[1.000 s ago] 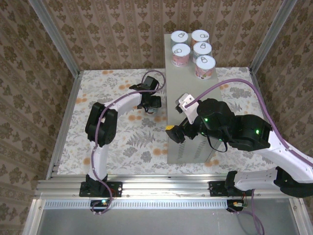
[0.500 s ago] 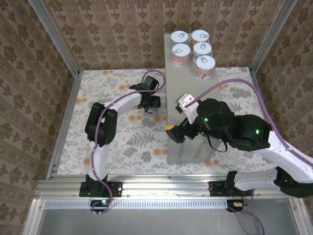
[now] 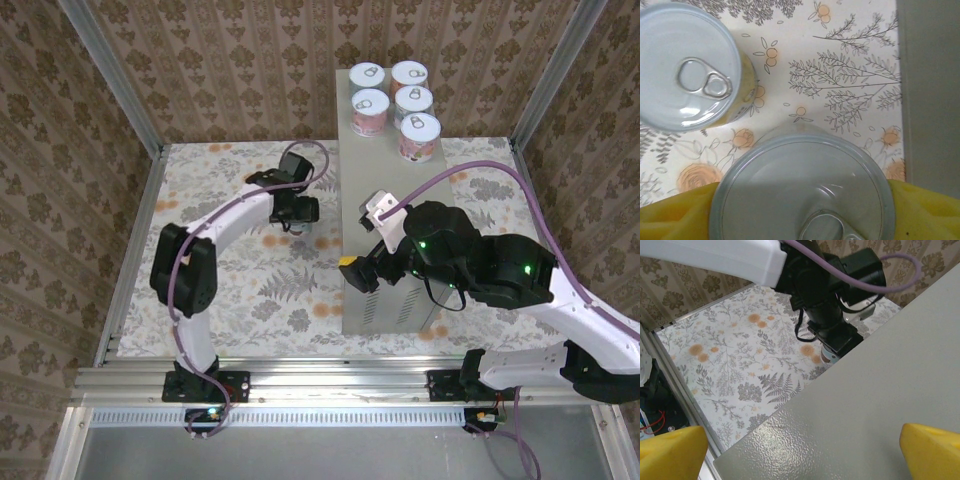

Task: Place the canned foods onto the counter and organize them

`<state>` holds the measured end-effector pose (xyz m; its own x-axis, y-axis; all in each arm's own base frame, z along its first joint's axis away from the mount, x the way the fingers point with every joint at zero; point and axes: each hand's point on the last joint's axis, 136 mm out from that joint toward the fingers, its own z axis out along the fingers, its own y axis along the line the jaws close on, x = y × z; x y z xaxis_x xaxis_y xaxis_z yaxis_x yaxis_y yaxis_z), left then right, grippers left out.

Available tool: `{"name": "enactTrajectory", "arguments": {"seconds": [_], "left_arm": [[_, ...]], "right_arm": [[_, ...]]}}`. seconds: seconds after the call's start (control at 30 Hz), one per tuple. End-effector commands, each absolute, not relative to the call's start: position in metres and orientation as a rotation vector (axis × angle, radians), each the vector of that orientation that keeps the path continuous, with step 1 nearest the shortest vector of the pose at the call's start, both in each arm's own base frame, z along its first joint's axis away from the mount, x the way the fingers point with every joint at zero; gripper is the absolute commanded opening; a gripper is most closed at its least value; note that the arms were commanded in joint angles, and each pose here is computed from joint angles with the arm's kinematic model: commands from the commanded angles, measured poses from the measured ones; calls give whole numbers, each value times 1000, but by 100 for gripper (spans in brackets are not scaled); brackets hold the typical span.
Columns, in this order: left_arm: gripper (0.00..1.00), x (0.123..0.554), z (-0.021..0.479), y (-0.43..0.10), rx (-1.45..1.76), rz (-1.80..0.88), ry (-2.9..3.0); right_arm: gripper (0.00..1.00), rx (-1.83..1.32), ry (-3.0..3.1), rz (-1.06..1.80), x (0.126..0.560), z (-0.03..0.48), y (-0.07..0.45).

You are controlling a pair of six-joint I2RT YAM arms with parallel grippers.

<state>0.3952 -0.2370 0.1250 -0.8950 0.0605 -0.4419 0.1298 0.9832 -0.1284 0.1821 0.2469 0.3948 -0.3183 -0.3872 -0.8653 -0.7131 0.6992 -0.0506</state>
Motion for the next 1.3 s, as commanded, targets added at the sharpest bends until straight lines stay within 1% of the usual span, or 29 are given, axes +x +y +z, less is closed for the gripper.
{"name": "enactTrajectory", "arguments": {"seconds": [0.0,0.2,0.5,0.83,1.03,1.27], "left_arm": [[65,386,166,-223,161,-229,2617],[65,365,217,-210,183,-269,2565],[65,319,310,-209,314,-441,2441],[64,256,404,-233,545,-647,2250],[64,226,440,-253,699,-657,2161],[65,207,451,-280,841,-632,2124]], "right_arm": [[100,-821,1909,474,177,407,243],[100,-799,1896,468,174,410,230],[100,-726,1888,416,169,411,195],[100,-620,1888,305,169,412,150],[100,-534,1890,241,170,410,123],[100,-476,1903,212,165,405,99]]}}
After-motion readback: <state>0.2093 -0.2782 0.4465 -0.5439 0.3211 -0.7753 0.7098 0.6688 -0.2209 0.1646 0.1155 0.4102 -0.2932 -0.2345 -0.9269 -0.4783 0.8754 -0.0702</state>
